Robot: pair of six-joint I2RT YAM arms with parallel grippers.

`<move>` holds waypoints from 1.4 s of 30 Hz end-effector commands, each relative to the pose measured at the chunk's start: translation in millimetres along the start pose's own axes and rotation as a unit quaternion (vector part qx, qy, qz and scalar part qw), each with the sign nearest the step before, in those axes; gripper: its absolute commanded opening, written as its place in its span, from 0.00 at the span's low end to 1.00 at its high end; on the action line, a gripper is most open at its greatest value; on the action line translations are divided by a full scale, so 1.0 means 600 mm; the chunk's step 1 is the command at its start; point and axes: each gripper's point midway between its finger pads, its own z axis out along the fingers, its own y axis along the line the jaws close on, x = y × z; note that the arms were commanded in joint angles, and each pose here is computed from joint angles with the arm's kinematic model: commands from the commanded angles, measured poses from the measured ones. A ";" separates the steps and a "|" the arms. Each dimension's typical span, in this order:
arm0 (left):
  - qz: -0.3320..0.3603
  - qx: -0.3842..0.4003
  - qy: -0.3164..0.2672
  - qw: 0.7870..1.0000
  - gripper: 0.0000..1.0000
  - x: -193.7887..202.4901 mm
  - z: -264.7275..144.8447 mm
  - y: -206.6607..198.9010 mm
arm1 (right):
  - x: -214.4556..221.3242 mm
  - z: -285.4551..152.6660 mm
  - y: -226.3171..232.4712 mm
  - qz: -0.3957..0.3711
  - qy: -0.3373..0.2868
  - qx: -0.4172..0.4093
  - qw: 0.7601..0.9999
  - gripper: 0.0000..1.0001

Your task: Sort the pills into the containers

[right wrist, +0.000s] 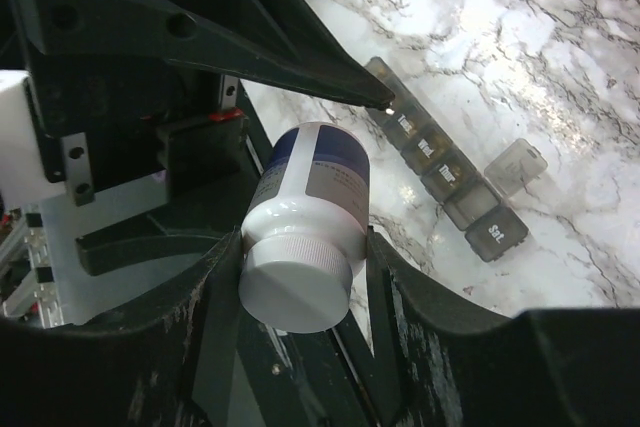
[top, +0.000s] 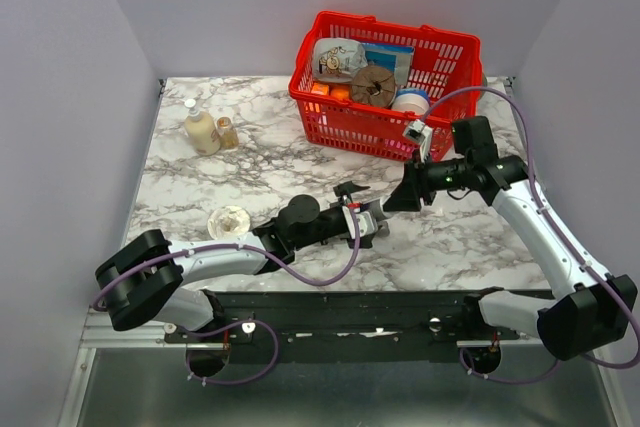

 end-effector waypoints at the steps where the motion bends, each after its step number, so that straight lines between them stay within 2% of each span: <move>1: 0.008 -0.005 0.014 1.000 0.94 0.009 -0.003 -0.001 | -0.023 0.001 0.031 -0.004 -0.013 -0.044 0.999 0.17; 8: -0.012 0.026 0.015 0.999 0.75 -0.004 -0.004 -0.015 | -0.019 0.008 0.027 0.005 -0.009 -0.048 0.999 0.17; 9: -0.017 0.035 0.015 0.999 0.65 -0.005 -0.005 -0.021 | -0.019 0.008 0.026 0.006 -0.009 -0.047 0.999 0.17; 12: -0.034 0.057 0.017 0.998 0.51 -0.010 -0.008 -0.034 | -0.017 0.010 0.023 0.008 -0.006 -0.046 0.999 0.17; 15: -0.044 0.063 0.011 0.997 0.52 -0.019 -0.012 -0.037 | -0.012 0.015 0.020 0.011 0.000 -0.046 0.999 0.17; 18: -0.053 0.060 0.009 0.997 0.65 -0.025 -0.014 -0.035 | -0.009 0.021 0.021 0.012 0.006 -0.049 0.999 0.18; 20: -0.054 0.057 0.008 0.997 0.67 -0.027 -0.014 -0.032 | -0.009 0.024 0.023 0.011 0.009 -0.051 0.999 0.18; 23: -0.058 0.057 0.011 0.997 0.66 -0.025 -0.014 -0.033 | -0.011 0.025 0.025 0.008 0.010 -0.051 0.999 0.18; 26: -0.061 0.064 0.012 0.996 0.58 -0.023 -0.013 -0.038 | -0.010 0.026 0.026 0.009 0.012 -0.052 0.999 0.18; 29: -0.066 0.077 0.019 0.995 0.30 -0.017 -0.014 -0.048 | -0.008 0.027 0.026 0.009 0.014 -0.054 0.998 0.18; 30: -0.069 0.079 0.023 0.994 0.12 -0.012 -0.014 -0.051 | -0.008 0.027 0.028 0.007 0.014 -0.055 0.998 0.18; 32: -0.075 0.088 0.027 0.993 0.00 -0.009 -0.017 -0.058 | -0.008 0.026 0.028 0.005 0.015 -0.054 0.998 0.20; 34: -0.086 0.096 0.028 0.991 0.00 -0.007 -0.023 -0.067 | -0.010 0.024 0.034 -0.010 0.015 -0.065 0.998 0.25; 35: -0.091 0.099 0.027 0.991 0.00 -0.010 -0.026 -0.068 | -0.007 0.022 0.037 -0.011 0.020 -0.069 0.997 0.37; 37: -0.112 0.107 0.032 0.987 0.00 -0.010 -0.033 -0.076 | -0.020 0.013 0.052 -0.072 0.016 -0.096 0.993 0.56; 38: -0.122 0.113 0.036 0.985 0.00 -0.010 -0.037 -0.081 | -0.001 0.007 0.058 -0.075 0.041 -0.108 0.990 0.72; 39: -0.131 0.117 0.041 0.984 0.00 -0.008 -0.041 -0.086 | -0.006 0.004 0.056 -0.132 0.039 -0.110 0.984 0.76; 42: -0.172 0.119 0.051 0.977 0.00 -0.005 -0.058 -0.097 | -0.039 -0.017 0.044 -0.230 0.035 -0.064 0.971 0.86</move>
